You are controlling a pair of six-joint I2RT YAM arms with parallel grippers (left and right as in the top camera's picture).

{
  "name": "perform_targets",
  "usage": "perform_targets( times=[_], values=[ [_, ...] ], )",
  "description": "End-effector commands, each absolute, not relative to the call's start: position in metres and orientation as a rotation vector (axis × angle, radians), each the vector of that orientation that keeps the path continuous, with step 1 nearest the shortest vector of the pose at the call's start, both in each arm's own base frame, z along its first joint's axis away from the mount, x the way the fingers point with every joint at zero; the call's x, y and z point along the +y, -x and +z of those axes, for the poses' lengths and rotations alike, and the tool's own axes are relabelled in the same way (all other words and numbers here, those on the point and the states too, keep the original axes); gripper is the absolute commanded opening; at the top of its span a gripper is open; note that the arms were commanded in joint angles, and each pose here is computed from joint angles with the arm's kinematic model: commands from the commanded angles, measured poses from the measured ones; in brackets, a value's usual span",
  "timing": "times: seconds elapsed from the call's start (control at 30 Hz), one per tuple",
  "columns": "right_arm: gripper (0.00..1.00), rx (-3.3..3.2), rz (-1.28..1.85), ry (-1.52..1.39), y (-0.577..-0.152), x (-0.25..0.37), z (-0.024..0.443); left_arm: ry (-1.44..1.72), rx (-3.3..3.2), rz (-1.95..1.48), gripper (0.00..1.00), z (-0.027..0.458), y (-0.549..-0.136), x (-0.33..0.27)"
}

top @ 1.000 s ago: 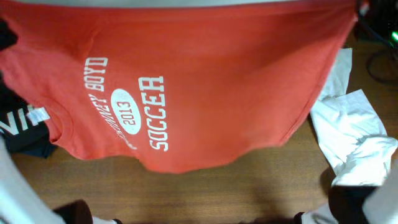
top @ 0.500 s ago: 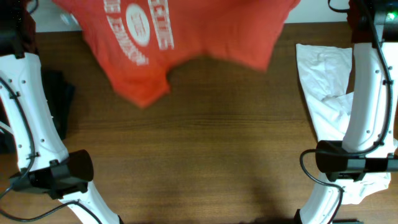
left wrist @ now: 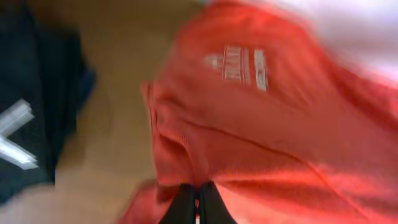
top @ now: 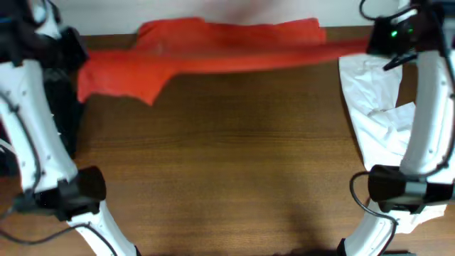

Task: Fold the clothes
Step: 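Lay the stretched shirt flat on the table with both grippers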

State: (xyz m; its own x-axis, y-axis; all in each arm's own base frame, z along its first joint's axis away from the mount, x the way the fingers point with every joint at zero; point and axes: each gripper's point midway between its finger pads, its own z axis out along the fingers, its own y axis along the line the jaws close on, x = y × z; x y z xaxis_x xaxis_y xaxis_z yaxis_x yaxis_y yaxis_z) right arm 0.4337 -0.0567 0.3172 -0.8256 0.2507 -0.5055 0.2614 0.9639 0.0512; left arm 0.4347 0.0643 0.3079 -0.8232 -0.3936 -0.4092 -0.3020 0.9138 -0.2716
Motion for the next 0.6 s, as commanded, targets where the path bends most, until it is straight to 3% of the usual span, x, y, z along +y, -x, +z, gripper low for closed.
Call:
perform_targets(
  times=[0.0, 0.13, 0.27, 0.57],
  values=[
    [0.04, 2.831, -0.073, -0.405, -0.416, -0.064, 0.246, 0.422, 2.853, -0.343, 0.0, 0.238, -0.429, 0.05],
    [0.04, 3.107, -0.084, -0.434, -0.377, -0.059, 0.174, 0.461, 3.144, -0.402, 0.0, 0.163, -0.389, 0.04],
    [0.04, 3.279, -0.094, -0.48, -0.342, -0.055, 0.134, 0.489, 3.371, -0.379, 0.0, 0.113, -0.344, 0.039],
    [0.04, 3.475, -0.115, -0.549, -0.29, -0.048, 0.1, 0.581, 3.548, -0.364, 0.0, 0.077, -0.287, 0.042]
  ],
)
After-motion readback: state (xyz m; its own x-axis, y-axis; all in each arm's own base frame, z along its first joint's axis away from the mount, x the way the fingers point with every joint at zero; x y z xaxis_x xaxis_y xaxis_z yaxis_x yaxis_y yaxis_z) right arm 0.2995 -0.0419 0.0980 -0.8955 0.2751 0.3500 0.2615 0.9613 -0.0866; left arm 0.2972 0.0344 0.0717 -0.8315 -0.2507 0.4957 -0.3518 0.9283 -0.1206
